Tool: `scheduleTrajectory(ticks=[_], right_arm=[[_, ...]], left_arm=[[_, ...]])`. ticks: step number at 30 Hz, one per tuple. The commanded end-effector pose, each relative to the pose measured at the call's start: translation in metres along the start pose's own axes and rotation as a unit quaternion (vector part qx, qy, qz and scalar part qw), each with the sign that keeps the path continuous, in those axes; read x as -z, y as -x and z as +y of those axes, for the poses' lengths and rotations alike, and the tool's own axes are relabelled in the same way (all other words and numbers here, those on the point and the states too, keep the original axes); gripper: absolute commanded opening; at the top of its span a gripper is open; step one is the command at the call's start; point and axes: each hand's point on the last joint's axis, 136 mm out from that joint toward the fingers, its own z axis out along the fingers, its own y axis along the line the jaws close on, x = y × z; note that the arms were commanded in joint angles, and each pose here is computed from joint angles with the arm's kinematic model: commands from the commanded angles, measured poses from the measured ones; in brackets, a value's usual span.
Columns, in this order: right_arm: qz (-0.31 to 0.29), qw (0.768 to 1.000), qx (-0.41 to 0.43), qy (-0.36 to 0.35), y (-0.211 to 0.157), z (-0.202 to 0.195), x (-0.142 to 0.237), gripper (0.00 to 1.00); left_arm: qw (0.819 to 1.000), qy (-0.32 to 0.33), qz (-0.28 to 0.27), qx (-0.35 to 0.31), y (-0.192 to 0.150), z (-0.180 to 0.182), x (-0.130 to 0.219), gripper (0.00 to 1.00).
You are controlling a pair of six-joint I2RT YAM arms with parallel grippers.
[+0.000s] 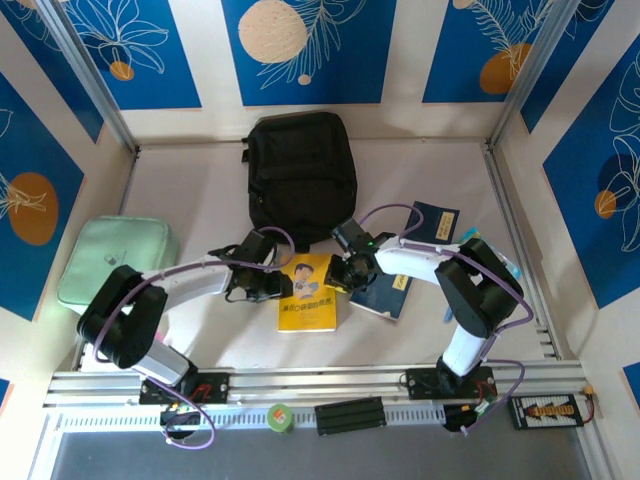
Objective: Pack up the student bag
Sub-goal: Pick up the book from the bottom-center of the table.
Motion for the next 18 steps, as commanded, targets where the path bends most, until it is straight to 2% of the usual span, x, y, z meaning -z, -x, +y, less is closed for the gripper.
scheduleTrajectory(ticks=[1, 6, 9, 14, 18], right_arm=[[0.022, 0.999, -0.012, -0.034, -0.007, -0.019, -0.008, 0.22], [0.023, 0.999, -0.014, -0.034, -0.007, -0.023, -0.011, 0.21], [0.026, 0.999, -0.014, -0.033, -0.008, -0.024, -0.013, 0.2], [0.02, 0.999, -0.013, -0.036, -0.007, -0.027, -0.011, 0.19], [0.018, 1.0, -0.005, -0.024, -0.007, -0.023, -0.009, 0.18]], left_arm=[[0.999, -0.027, 0.017, 0.015, 0.0, -0.01, -0.003, 0.41], [0.999, -0.035, 0.023, 0.024, 0.001, -0.014, -0.006, 0.42], [0.998, -0.063, 0.022, 0.023, 0.003, -0.025, -0.003, 0.42], [0.991, -0.135, 0.005, 0.004, 0.003, -0.054, 0.022, 0.37], [0.986, -0.164, -0.01, -0.01, -0.005, -0.061, 0.042, 0.37]])
